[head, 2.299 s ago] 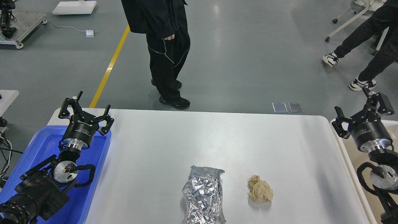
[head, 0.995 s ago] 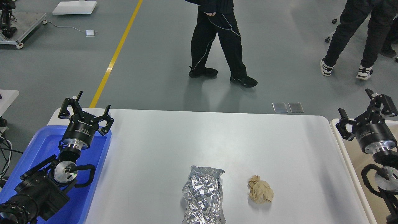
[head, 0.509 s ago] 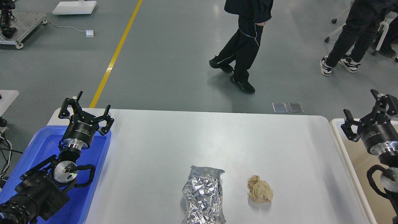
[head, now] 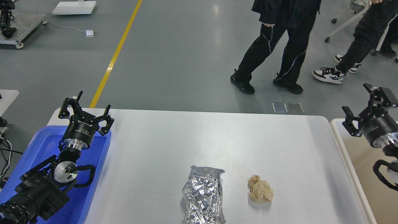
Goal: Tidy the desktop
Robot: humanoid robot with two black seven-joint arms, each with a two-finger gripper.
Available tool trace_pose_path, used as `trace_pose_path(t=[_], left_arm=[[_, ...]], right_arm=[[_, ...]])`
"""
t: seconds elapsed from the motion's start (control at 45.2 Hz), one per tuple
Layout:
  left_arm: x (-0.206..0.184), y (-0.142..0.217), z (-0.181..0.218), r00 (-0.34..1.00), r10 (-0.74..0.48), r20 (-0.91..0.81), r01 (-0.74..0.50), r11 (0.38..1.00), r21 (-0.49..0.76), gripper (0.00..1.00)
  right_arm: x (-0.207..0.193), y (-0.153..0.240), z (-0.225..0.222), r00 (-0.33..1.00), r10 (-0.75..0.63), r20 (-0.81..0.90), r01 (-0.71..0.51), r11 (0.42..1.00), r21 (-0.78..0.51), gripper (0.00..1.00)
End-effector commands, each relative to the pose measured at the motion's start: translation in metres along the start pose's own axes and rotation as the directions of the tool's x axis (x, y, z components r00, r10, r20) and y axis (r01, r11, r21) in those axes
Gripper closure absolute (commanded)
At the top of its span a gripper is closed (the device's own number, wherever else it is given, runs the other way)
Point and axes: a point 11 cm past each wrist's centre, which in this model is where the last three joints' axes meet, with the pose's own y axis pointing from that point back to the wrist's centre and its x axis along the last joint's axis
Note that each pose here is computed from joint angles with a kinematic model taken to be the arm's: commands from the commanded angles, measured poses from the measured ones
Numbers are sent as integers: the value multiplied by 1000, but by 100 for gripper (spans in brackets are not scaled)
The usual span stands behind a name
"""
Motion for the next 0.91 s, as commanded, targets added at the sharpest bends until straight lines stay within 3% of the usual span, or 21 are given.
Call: trace_pose_path(t=[0.0,0.177,0.376,0.575,0.884], left_arm=[[0,0,0,1000,0,-1,0,1000,0,0],[0,0,0,1000,0,0,0,1000,0,0],[0,0,0,1000,0,0,0,1000,0,0],[0,-1,0,1000,-1,0,1,1000,0,0],[0,0,0,1000,0,0,0,1000,0,0]], right_arm=[[-17,-9,-4,955,-155,-254,130,985,-110,0],[-53,-15,9,799,-350,-489,268,935,-232,0],[-95,-9,28,526,-554,-645,398,831,-389,0],[-155,10,23,257,-672,-695,556,691,-462,0],[-197,45,39,89,-766,-637,647,531,-548,0]])
